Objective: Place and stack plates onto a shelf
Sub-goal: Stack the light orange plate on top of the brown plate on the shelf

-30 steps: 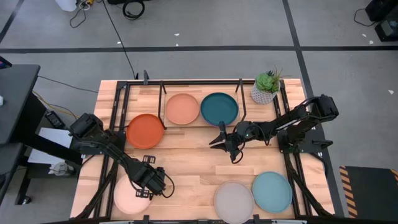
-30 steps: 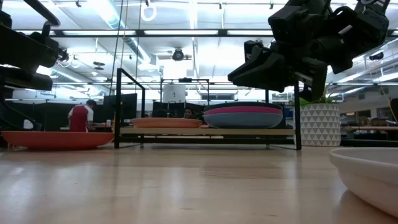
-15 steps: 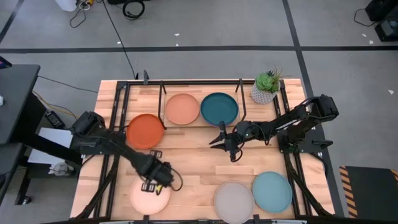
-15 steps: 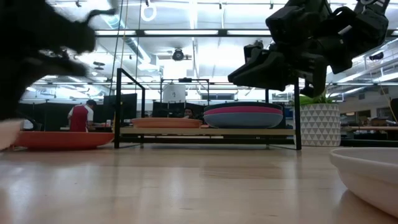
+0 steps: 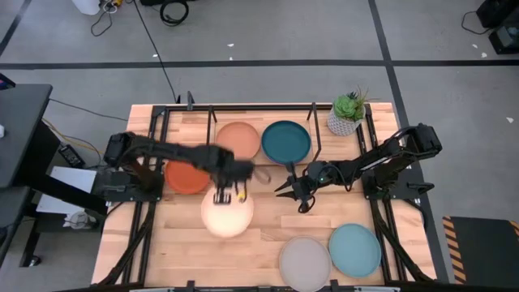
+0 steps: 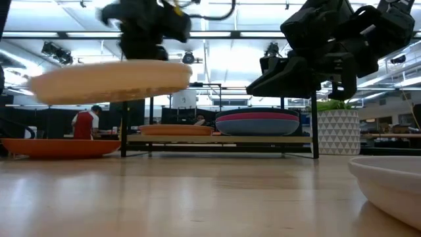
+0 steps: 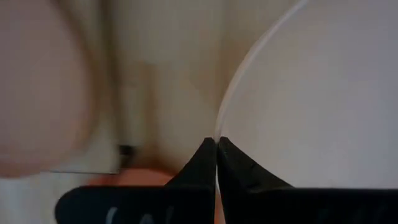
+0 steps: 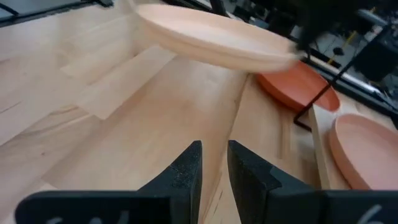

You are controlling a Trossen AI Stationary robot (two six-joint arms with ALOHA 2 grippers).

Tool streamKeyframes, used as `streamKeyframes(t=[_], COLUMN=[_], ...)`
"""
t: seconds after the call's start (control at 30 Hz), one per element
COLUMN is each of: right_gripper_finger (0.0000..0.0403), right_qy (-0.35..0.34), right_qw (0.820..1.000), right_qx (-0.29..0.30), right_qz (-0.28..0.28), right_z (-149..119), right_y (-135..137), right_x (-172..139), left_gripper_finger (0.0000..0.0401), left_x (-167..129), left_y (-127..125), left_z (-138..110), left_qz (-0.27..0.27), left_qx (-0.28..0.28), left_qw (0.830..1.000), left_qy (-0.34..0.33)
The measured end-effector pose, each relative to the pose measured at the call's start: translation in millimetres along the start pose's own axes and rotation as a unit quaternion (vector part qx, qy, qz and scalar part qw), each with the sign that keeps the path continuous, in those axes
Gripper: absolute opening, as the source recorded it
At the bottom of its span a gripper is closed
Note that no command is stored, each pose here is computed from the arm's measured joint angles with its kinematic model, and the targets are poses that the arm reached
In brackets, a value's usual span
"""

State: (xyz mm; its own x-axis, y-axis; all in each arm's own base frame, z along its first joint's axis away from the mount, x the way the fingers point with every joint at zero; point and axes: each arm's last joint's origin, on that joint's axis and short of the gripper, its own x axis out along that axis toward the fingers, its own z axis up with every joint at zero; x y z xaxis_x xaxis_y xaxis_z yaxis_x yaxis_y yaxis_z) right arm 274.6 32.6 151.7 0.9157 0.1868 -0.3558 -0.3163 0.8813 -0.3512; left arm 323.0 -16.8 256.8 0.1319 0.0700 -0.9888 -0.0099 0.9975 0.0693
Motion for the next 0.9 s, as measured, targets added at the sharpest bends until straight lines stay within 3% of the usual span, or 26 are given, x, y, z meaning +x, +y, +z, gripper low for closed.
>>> streamKeyframes(t=[0.27,0.53,0.7,0.9], right_gripper_finger=[0.0082,0.0082,0.0082,0.0082], right_qy=[0.024,0.020,0.030,0.035], right_qw=[1.000,0.999,0.999,0.999], right_qx=[0.019,0.038,0.037,0.034], right_qz=[-0.001,0.019,-0.009,-0.025], right_z=[1.2,4.1,1.4,1.9], right_y=[13.1,26.4,35.6,41.0], right_x=[0.7,0.0,-3.1,-4.2], left_gripper_finger=[0.0005,0.0009,0.0009,0.0009], left_x=[-16.5,-25.8,-26.0,-25.6], left_y=[93.4,165.3,197.7,214.7], left_z=[5.9,1.8,-14.3,-27.7], left_qz=[0.030,0.102,0.127,0.125], left_qx=[-0.055,-0.131,-0.180,-0.198], left_qw=[0.997,0.979,0.969,0.968], left_qy=[-0.044,-0.119,-0.110,-0.094])
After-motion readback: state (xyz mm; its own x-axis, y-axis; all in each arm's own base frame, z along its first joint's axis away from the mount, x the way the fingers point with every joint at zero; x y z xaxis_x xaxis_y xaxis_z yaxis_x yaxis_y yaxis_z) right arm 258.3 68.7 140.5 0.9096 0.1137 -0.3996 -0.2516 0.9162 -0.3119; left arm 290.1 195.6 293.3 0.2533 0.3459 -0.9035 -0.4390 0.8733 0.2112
